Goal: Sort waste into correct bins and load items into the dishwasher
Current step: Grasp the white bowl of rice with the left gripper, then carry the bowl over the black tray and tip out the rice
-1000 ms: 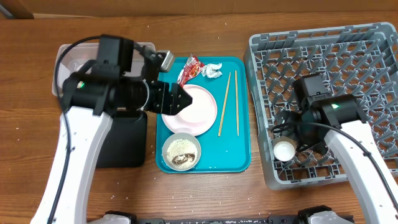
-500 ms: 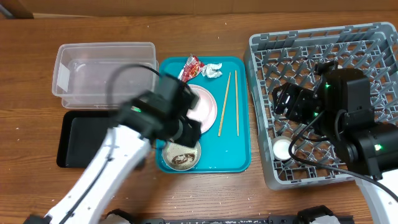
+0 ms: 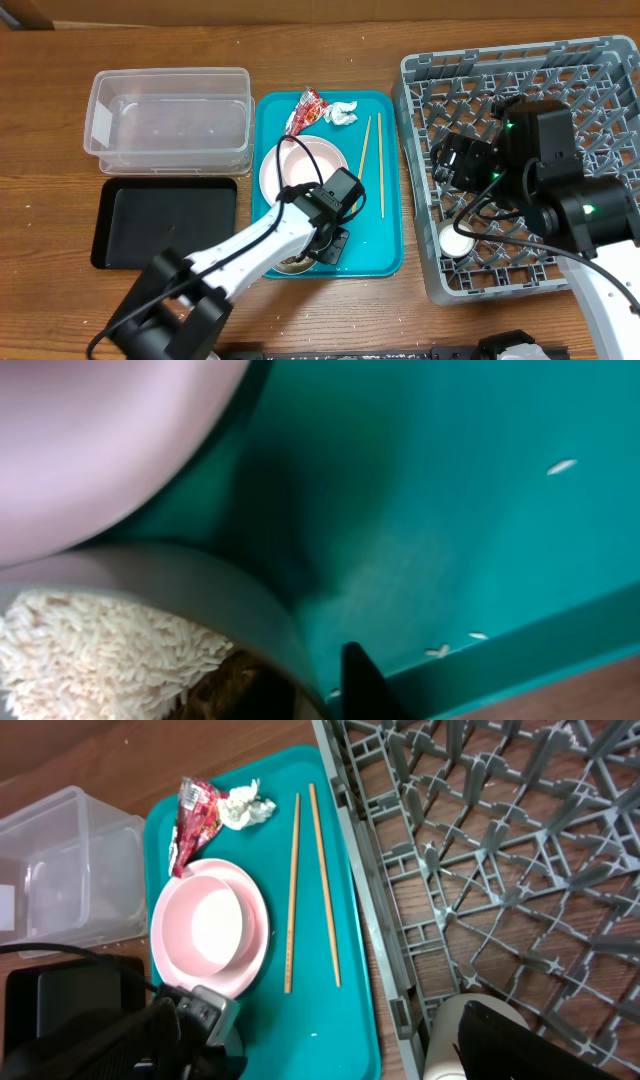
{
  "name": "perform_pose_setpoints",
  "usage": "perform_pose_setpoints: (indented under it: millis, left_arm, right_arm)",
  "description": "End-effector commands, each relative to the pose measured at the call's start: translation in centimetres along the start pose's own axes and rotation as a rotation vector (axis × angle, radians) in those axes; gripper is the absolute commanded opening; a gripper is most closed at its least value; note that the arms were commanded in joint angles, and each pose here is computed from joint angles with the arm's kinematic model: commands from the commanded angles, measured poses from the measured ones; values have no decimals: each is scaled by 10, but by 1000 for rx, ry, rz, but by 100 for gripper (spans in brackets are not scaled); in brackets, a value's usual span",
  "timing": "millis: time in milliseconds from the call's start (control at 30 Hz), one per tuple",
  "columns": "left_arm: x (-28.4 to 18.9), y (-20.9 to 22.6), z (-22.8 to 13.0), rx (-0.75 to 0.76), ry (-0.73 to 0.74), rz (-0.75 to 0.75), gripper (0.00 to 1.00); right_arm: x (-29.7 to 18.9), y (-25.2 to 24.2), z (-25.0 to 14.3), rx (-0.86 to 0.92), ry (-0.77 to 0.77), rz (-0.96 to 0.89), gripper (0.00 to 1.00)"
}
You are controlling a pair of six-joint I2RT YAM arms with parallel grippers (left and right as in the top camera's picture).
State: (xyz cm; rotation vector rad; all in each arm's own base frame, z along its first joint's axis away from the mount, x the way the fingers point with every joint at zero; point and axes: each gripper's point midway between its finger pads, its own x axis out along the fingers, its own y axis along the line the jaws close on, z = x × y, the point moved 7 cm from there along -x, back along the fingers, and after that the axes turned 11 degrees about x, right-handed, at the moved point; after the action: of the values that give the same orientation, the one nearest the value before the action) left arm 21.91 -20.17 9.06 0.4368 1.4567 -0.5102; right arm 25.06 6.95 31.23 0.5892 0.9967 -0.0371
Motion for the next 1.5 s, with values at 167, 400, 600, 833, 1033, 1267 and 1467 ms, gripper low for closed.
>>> perform_pose_setpoints:
  millis: [167, 400, 600, 833, 1033, 1267, 1467]
  left_arm:
    - [-12, 2, 9, -3, -20, 30, 4]
    - [-81, 5, 3, -82, -88, -149, 4]
    - [-144, 85, -17, -300, -339, -429, 4]
    - [-157, 193, -68, -514, -684, -672, 4]
    - [-121, 228, -95, -618, -853, -858, 4]
    - [-98, 259, -108, -738, -1074, -1069, 4]
    - [-95, 270, -122, -836, -1114, -1100, 4]
  right_arm:
    - [-2, 4, 2, -11, -3, 13, 91]
    - [-2, 2, -1, -9, 12, -1, 91]
    - [-2, 1, -2, -9, 14, -3, 91]
    - [-2, 2, -1, -9, 11, 0, 91]
    - [-2, 3, 0, -7, 3, 8, 91]
    - [-2, 3, 0, -7, 4, 7, 91]
    - [-2, 2, 0, -7, 6, 5, 91]
